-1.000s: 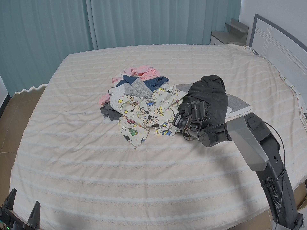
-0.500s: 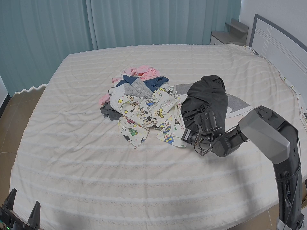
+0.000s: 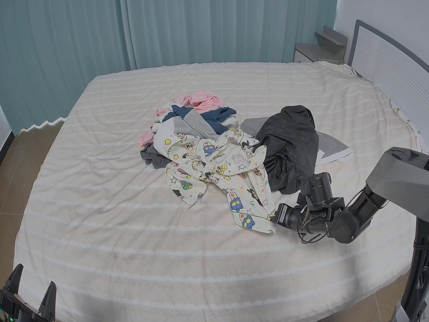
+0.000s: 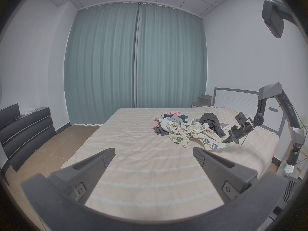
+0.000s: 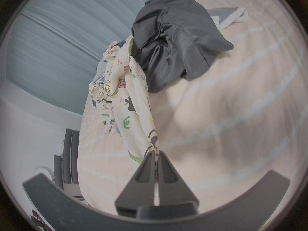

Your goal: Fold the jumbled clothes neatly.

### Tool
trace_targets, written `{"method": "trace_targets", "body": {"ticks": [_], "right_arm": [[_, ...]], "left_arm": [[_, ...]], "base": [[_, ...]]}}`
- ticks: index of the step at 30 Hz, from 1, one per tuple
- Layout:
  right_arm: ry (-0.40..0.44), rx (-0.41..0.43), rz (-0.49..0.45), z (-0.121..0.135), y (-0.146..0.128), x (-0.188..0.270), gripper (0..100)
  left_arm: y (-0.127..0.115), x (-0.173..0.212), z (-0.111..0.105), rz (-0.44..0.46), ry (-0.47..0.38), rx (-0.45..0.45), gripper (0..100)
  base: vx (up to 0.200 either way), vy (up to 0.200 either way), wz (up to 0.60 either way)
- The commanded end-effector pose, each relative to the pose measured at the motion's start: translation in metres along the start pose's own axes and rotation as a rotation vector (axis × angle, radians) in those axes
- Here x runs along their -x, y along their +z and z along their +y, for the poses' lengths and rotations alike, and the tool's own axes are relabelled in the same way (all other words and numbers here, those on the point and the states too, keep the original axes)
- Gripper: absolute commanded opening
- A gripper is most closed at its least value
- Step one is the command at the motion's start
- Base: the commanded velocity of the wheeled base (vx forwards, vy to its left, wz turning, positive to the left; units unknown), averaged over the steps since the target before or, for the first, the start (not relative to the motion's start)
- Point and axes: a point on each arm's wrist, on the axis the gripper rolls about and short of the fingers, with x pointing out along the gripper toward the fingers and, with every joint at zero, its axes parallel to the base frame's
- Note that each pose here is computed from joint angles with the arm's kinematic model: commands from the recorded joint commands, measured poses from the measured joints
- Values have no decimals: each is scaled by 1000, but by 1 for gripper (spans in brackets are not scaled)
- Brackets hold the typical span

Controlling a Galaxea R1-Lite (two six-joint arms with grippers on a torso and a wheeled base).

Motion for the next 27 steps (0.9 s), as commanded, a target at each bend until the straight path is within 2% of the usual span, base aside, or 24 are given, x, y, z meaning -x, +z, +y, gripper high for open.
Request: {"method": "trace_targets", "body": {"ticks": [1, 7, 8, 15, 21, 27], "right_arm": [[10, -1, 23, -4, -4, 20, 0], [3, -3, 57, -11, -10, 10, 0], [3, 0, 63, -11, -12, 10, 100], [3, 1, 59, -13, -11, 4, 100], [42, 20, -4, -15, -8, -17, 100], [62, 74, -69, -15, 8, -38, 100]], "left_arm": [[-5, 0, 0, 0, 0, 1, 100], [-5, 0, 0, 0, 0, 1, 100], [-5, 0, 0, 0, 2, 1, 100], [-5, 0, 0, 0, 0, 1, 100], [-5, 0, 0, 0, 0, 1, 100], [-5, 0, 0, 0, 2, 1, 100]], "base": [[0, 0, 0], [0, 0, 0], [0, 0, 0], [0, 0, 0], [0, 0, 0], [0, 0, 0]]}}
